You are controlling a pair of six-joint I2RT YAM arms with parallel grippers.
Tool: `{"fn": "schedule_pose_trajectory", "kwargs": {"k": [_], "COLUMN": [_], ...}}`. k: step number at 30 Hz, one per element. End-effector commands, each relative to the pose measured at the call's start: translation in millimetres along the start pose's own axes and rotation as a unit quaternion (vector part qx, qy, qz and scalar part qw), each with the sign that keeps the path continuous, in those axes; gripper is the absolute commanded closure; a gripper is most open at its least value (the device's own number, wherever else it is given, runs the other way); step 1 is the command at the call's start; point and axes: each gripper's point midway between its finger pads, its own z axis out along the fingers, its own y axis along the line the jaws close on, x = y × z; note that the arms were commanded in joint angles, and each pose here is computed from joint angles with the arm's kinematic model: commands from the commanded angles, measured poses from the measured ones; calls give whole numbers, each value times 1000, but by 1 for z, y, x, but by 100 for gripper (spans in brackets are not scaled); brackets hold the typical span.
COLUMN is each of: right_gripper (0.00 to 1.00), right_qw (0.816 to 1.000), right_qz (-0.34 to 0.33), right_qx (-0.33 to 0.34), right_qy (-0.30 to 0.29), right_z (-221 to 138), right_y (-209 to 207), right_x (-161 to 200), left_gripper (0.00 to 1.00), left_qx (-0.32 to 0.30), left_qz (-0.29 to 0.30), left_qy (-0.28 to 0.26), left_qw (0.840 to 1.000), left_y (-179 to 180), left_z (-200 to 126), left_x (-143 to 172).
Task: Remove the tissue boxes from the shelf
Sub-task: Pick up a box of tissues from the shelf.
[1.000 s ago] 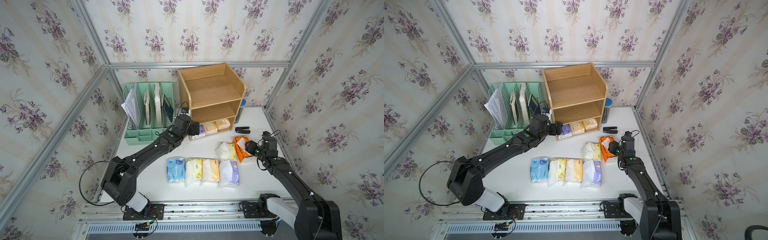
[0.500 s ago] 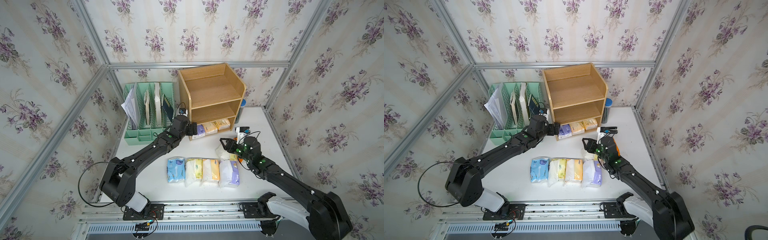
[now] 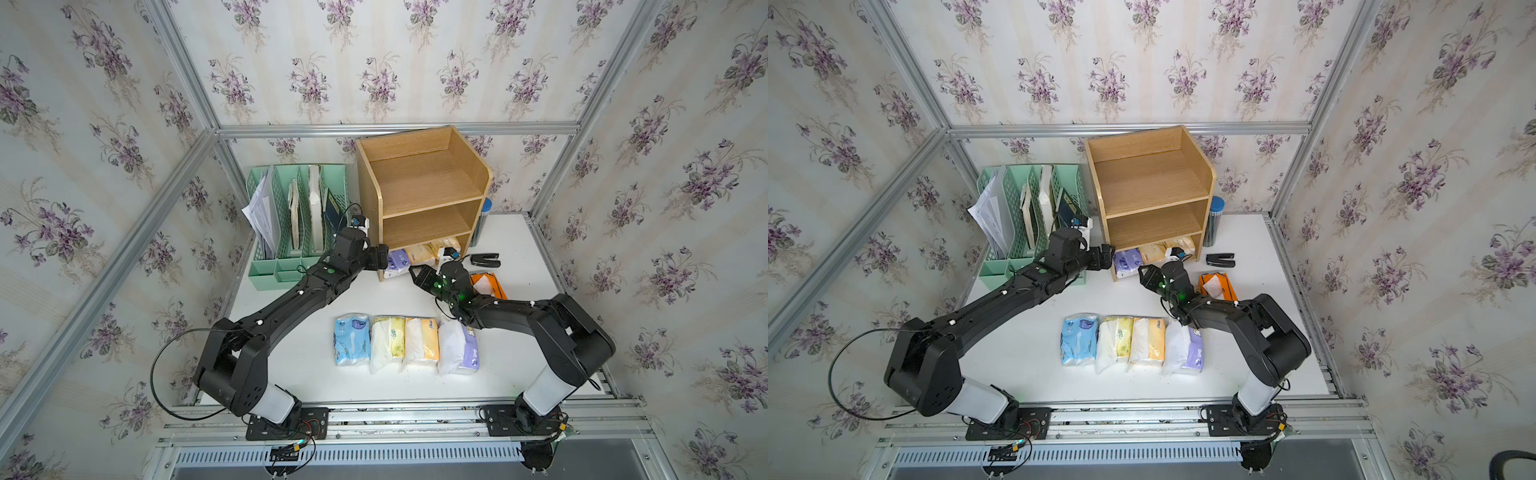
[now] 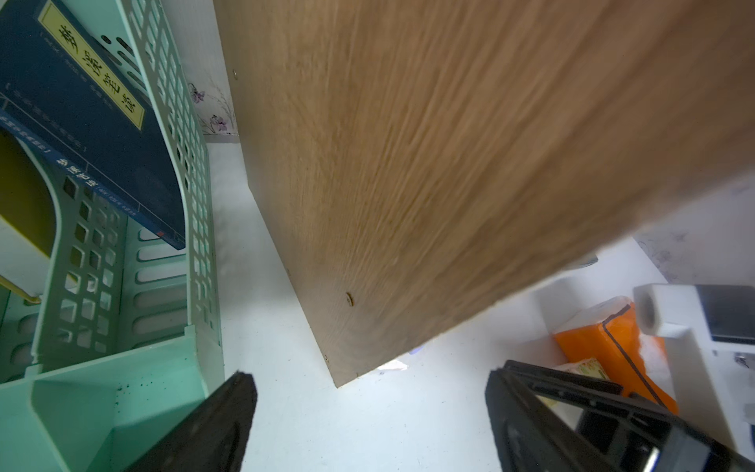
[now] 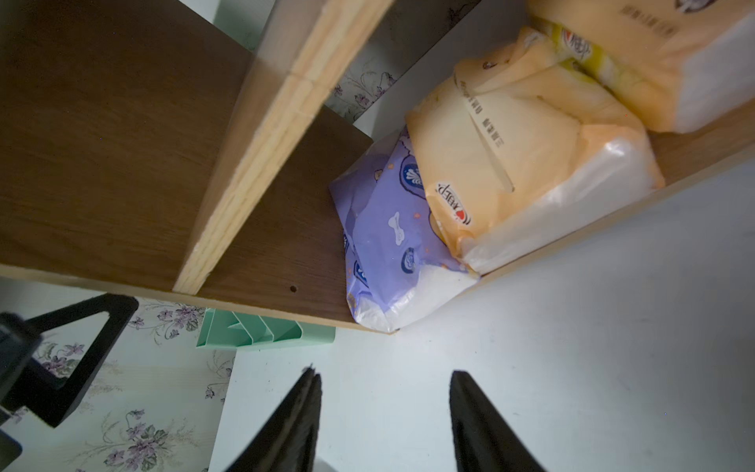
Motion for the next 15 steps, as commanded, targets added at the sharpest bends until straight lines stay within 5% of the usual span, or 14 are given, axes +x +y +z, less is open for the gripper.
{"fn": "schedule_pose_trajectory", "kwargs": {"k": [1, 15], "right_gripper": [45, 44], "right_qw": [1000, 1000], "right_qz": [9, 0], "right_qx": [-11, 6], "right_qy": [-24, -25], "right_z": [13, 54], "right_y": [6, -10], "right_x": [-8, -1], "left_gripper": [8, 9], "left_qx": [24, 39], "left_qz": [7, 6], "left_qy": [1, 14], "left_qw": [1000, 999], "left_y": [-9, -11], "left_z": [2, 6], "left_x": [-1, 14]}}
